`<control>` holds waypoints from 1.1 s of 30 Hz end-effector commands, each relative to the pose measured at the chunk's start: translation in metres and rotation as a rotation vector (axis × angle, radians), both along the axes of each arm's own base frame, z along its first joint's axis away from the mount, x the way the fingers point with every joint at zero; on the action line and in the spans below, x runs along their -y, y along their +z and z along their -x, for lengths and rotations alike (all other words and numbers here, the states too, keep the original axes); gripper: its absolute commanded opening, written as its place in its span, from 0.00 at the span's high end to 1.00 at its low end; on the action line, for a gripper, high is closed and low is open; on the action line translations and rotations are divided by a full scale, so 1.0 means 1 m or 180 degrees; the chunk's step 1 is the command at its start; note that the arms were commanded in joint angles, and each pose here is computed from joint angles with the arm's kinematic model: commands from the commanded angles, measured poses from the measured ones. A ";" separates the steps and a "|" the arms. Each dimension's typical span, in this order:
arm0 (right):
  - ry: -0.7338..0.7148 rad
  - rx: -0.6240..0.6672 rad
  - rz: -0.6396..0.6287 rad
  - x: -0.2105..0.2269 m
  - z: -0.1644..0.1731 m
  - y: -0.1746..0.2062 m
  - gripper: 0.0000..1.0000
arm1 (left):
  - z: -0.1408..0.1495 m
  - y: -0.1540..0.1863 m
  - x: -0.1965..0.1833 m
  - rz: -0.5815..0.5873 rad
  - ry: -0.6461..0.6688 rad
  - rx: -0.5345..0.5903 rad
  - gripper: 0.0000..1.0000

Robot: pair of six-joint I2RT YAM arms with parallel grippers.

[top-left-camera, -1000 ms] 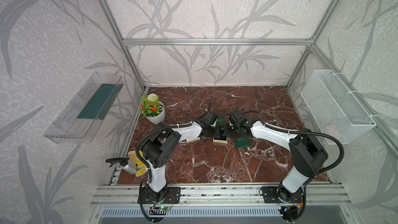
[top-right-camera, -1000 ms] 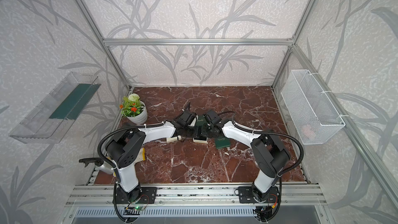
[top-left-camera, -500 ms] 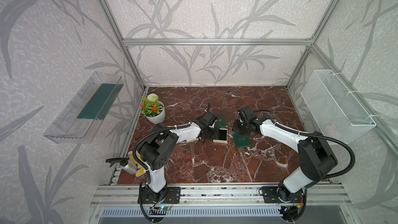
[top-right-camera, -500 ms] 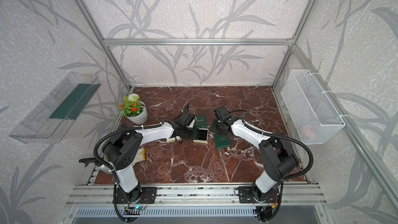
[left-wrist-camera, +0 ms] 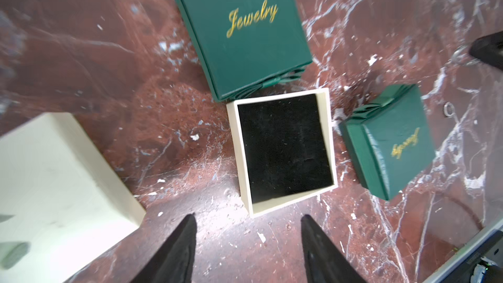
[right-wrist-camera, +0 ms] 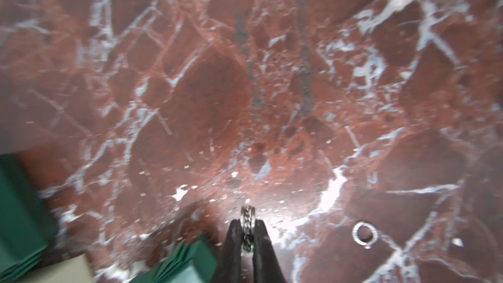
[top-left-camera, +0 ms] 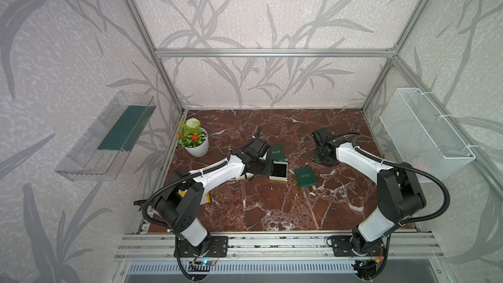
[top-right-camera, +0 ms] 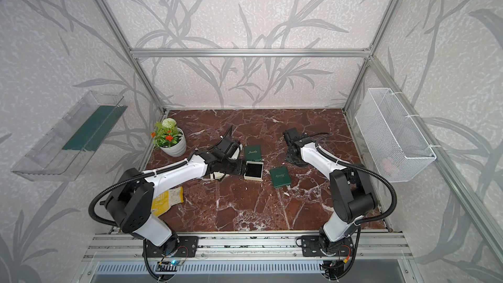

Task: Take the rings out of the lift-off lid box
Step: Place the ring at the center of the board.

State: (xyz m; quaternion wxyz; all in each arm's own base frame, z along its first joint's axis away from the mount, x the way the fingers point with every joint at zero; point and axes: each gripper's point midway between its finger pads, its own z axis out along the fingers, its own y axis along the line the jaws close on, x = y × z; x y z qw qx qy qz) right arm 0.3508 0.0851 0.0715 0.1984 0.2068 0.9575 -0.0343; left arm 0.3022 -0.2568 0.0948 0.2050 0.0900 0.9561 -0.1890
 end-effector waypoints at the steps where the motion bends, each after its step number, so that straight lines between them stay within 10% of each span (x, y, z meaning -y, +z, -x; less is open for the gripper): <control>1: 0.0001 -0.0274 0.0405 0.020 0.005 -0.011 1.00 | 0.004 0.011 -0.015 -0.0137 0.0047 0.0129 0.36; 10: 0.0151 -0.0473 0.0326 0.006 -0.007 -0.036 0.99 | 0.008 0.024 -0.036 -0.0248 0.0176 0.0321 0.32; 19: 0.0287 -0.0377 0.0035 -0.010 -0.009 -0.035 0.46 | 0.003 0.011 -0.052 -0.0416 0.0320 0.0285 0.21; 33: 0.1122 0.0414 -0.0898 -0.068 -0.006 0.030 0.14 | -0.002 -0.007 -0.097 -0.0818 0.0897 0.0233 0.01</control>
